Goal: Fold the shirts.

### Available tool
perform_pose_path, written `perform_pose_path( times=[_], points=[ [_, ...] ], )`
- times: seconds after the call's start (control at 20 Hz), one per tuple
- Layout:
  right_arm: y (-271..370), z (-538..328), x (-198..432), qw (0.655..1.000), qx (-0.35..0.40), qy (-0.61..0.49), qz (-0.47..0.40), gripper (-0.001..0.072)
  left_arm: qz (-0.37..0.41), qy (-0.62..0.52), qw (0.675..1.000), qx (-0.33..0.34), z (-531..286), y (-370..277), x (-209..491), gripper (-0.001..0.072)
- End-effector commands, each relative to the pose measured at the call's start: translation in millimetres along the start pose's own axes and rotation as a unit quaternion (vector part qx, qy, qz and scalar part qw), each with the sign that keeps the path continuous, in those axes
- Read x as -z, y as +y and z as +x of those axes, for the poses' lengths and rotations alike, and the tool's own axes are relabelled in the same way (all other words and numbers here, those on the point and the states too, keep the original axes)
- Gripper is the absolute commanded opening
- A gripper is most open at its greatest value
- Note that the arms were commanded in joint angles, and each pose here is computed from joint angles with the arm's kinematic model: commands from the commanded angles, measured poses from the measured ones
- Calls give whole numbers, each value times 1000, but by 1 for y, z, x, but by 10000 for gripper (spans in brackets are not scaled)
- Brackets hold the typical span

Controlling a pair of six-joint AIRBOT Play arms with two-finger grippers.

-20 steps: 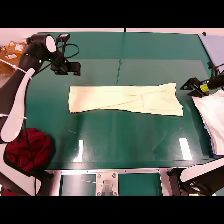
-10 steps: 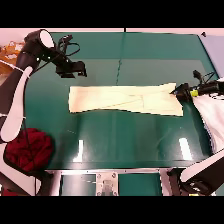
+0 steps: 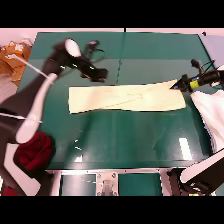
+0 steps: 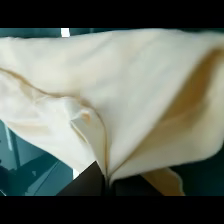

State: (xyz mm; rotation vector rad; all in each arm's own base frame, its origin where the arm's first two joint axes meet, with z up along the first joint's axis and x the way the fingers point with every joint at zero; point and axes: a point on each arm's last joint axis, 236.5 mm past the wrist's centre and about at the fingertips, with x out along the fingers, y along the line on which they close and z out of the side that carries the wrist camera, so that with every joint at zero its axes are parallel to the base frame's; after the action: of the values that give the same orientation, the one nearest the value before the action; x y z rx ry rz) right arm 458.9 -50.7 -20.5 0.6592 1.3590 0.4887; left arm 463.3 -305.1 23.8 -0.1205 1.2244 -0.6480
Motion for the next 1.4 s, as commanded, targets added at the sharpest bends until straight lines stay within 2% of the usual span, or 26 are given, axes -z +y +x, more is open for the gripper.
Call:
perform_pose_path(
  times=[0.0,0.25,0.4,0.55,0.7,0.8,0.9,1.15,1.3,1.35],
  points=[
    [77,-53,3,999,-5,-31,-43,18,38,-27,998,43,81,-71,4,20],
    [189,-79,32,991,-10,-54,-119,18,-9,-44,991,122,166,-142,27,20],
    [215,-61,43,989,-14,-31,-143,18,-50,-15,988,147,189,-147,46,20],
    [212,-47,41,988,9,-23,-150,18,-45,22,988,149,172,-138,53,20],
    [216,-42,43,988,5,-17,-151,18,-2,56,987,148,107,-114,44,20],
    [225,-35,46,989,1,-11,-147,18,32,74,992,99,51,-77,37,20],
    [247,-17,51,988,-5,0,-157,18,58,90,994,19,-16,-28,35,20],
    [344,74,62,976,-46,-18,-212,19,21,42,979,-197,-169,93,27,21],
    [394,185,81,976,-74,-15,-205,20,-14,9,971,-238,-215,130,27,20],
    [406,227,87,975,-81,-25,-206,42,-21,6,970,-241,-220,137,28,21]
  ],
)
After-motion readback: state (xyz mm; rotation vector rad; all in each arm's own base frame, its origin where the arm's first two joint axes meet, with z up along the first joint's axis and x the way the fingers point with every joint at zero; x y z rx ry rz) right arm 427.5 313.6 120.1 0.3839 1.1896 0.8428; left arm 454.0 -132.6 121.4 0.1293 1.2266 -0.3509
